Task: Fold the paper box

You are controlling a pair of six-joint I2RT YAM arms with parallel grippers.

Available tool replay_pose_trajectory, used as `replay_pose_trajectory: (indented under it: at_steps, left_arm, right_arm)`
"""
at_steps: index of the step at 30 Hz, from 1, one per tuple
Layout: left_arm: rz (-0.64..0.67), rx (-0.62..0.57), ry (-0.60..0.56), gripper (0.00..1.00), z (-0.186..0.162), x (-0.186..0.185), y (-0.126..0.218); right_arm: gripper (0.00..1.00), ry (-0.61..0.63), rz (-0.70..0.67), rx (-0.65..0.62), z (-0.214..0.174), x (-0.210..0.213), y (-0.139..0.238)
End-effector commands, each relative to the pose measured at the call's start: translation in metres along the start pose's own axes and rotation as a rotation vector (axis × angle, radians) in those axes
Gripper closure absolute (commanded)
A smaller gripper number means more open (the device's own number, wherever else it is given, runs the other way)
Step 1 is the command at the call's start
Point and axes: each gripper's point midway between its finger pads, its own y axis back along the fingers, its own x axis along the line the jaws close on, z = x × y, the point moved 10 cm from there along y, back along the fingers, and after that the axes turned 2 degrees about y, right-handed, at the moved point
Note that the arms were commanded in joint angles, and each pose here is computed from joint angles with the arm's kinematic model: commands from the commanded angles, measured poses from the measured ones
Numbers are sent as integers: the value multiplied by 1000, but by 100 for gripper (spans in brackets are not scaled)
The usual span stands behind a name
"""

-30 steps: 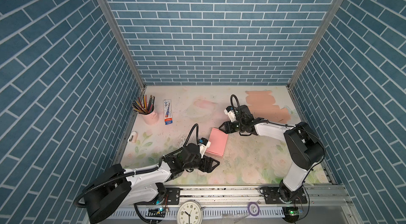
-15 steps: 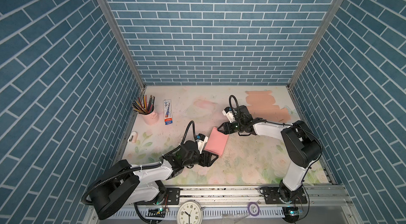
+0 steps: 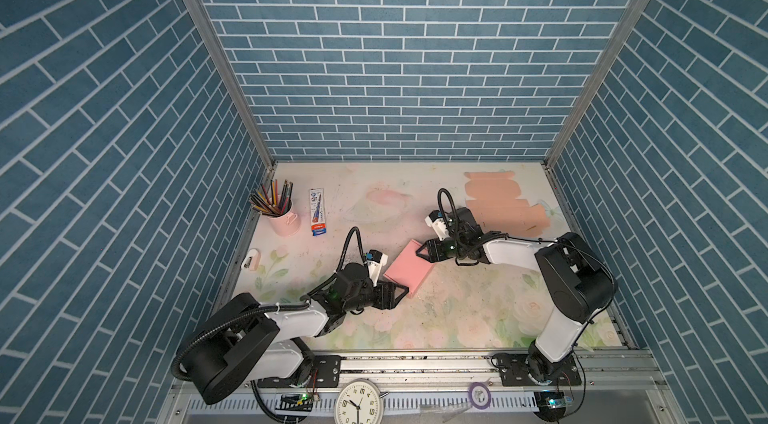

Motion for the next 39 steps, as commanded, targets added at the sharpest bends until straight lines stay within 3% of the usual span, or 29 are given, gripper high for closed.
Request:
replay_pose_trajectory:
  at_steps: [1, 12, 39]
  left_arm:
    - [-35, -56, -11, 27, 16, -6, -1]
    - [-11, -85, 1, 28, 36, 6, -3]
    - [181, -222, 42, 30, 124, 52, -35]
  right_arm:
    - [43, -2, 21, -55, 4, 8, 9]
    - [44, 0, 51, -48, 2, 14, 0]
    - [44, 23, 61, -75, 61, 1, -38]
